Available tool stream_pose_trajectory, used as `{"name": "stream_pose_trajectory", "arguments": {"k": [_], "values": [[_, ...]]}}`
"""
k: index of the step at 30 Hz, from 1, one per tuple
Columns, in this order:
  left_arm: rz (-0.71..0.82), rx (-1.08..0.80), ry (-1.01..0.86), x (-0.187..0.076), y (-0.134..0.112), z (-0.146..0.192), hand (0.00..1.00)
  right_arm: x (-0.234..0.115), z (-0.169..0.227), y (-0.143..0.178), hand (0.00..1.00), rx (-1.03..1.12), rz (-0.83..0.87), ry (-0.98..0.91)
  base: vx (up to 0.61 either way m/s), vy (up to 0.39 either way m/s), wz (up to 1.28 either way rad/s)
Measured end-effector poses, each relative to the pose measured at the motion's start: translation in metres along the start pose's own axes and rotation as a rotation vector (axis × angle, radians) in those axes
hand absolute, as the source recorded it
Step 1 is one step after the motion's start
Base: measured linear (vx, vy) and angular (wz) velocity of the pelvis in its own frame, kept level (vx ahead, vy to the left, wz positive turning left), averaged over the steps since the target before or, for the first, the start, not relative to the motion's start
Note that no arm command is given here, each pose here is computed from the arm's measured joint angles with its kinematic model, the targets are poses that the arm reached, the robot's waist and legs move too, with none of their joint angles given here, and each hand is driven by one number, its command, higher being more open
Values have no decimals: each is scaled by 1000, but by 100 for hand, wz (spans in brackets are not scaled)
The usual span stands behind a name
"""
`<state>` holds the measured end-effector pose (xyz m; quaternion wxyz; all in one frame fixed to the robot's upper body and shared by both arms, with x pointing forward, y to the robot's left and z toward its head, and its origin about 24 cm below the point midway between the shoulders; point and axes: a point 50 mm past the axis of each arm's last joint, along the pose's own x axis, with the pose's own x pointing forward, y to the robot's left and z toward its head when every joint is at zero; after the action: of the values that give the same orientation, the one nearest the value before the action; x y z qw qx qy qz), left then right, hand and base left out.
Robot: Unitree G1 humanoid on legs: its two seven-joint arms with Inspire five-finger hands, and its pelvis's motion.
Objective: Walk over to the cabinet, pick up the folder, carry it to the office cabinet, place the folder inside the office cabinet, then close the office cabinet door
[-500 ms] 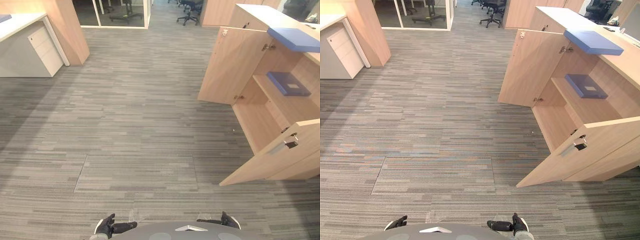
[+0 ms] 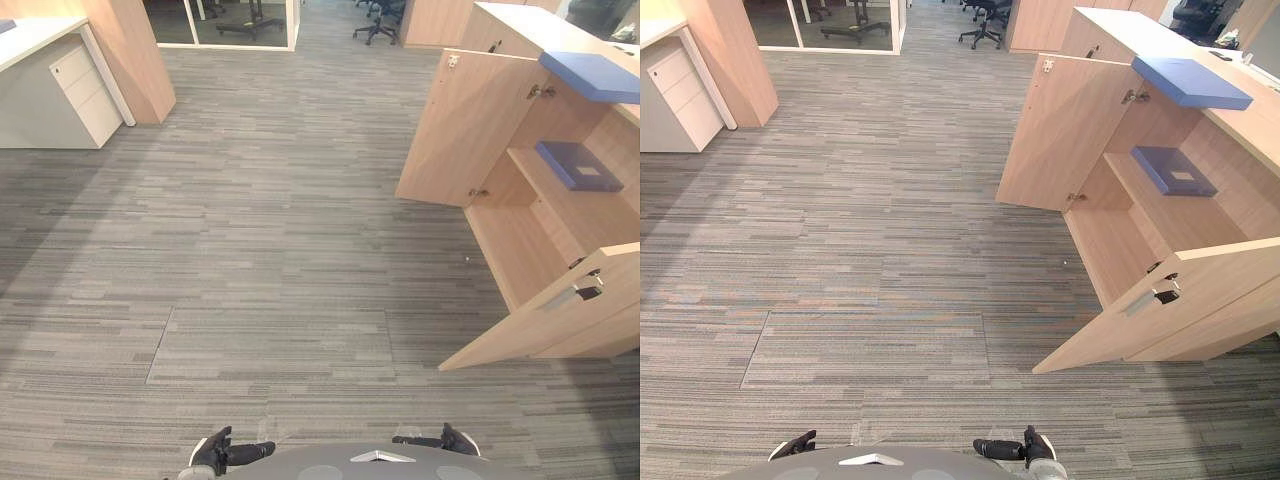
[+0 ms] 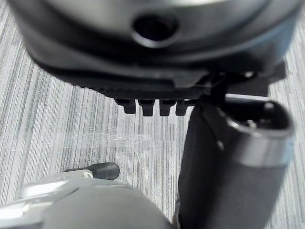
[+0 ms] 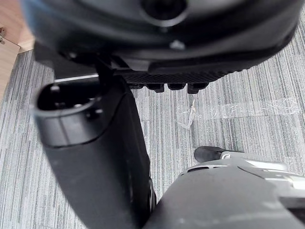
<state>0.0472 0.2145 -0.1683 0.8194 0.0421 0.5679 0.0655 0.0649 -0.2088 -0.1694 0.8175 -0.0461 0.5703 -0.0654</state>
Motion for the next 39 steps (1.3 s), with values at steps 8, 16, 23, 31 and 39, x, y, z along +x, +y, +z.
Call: {"name": "stream_pose_trajectory", "arguments": {"k": [8,16,23,31,39], "values": [[22,89,-23,0,-1,1,100,0,-1,0,100,1,-3,-2,-57,-17,4],[17,164,-45,1,-2,7,100,0,0,0,100,-2,-3,-5,3,-2,2],[27,194,-86,4,2,23,100,1,6,4,100,0,5,-20,-28,-13,15],[63,77,-201,6,1,57,100,2,14,-9,100,28,-27,-48,-49,58,16],[92,14,-260,5,0,65,100,2,19,-19,100,62,-78,-56,196,315,-5]]}}
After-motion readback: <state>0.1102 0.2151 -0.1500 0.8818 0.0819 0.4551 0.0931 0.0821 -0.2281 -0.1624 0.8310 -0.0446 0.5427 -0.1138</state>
